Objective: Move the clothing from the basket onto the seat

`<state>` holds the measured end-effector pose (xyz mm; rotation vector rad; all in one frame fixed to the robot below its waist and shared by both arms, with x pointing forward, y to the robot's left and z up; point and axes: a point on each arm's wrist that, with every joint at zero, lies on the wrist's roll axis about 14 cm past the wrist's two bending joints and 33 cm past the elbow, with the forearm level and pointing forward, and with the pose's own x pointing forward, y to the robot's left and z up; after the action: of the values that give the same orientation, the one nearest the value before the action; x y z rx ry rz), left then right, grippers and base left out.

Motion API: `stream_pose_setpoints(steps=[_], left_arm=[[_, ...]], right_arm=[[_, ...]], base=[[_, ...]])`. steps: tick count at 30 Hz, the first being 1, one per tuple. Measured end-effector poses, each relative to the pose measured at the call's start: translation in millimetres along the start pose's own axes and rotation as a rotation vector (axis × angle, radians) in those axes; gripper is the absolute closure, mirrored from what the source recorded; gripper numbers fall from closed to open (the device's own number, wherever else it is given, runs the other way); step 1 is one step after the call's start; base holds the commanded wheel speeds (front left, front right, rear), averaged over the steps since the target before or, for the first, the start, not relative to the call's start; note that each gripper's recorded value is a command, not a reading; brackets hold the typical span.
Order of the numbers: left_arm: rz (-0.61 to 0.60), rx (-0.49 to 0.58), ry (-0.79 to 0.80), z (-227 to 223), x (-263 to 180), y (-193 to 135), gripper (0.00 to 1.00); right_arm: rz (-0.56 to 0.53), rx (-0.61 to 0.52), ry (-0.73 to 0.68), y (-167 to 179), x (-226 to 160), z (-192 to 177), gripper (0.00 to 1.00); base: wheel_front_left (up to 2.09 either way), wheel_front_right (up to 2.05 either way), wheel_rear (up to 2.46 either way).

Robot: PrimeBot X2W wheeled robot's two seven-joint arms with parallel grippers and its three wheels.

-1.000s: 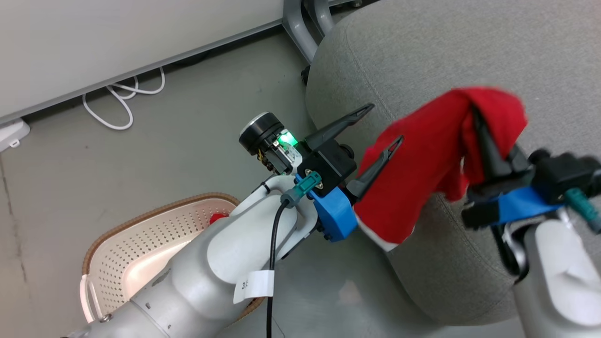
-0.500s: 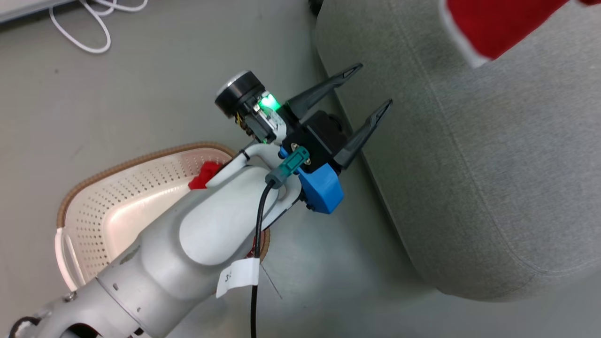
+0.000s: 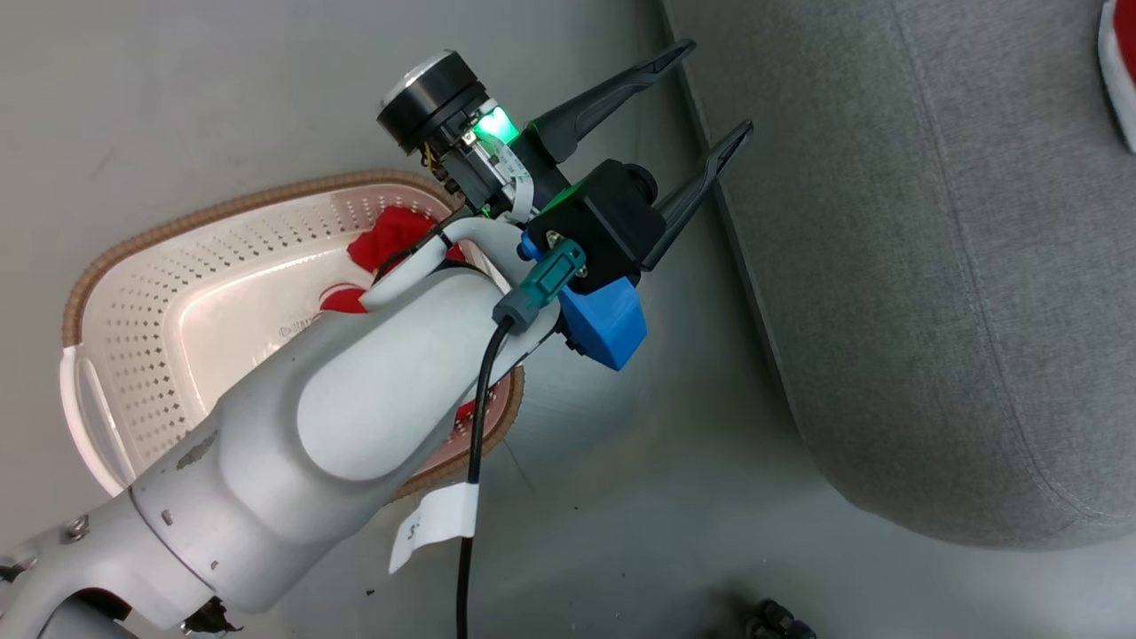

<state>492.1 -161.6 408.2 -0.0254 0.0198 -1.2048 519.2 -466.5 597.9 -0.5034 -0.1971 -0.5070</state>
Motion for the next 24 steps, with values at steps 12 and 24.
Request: stream_pose_setpoints(steps=[12, 24], left_arm=[[-0.004, -0.021, 0.013, -19, -3, 2, 0.00], [0.025, -0.015, -0.012, -6, -7, 5, 0.00]], right_arm=[[0.078, 0.044, 0.354, 55, -60, -121, 1.00], [0.036, 0.063, 0.384, 39, -85, -124, 0.00]], base=[[0.00, 0.00, 0.00], [0.00, 0.00, 0.00]])
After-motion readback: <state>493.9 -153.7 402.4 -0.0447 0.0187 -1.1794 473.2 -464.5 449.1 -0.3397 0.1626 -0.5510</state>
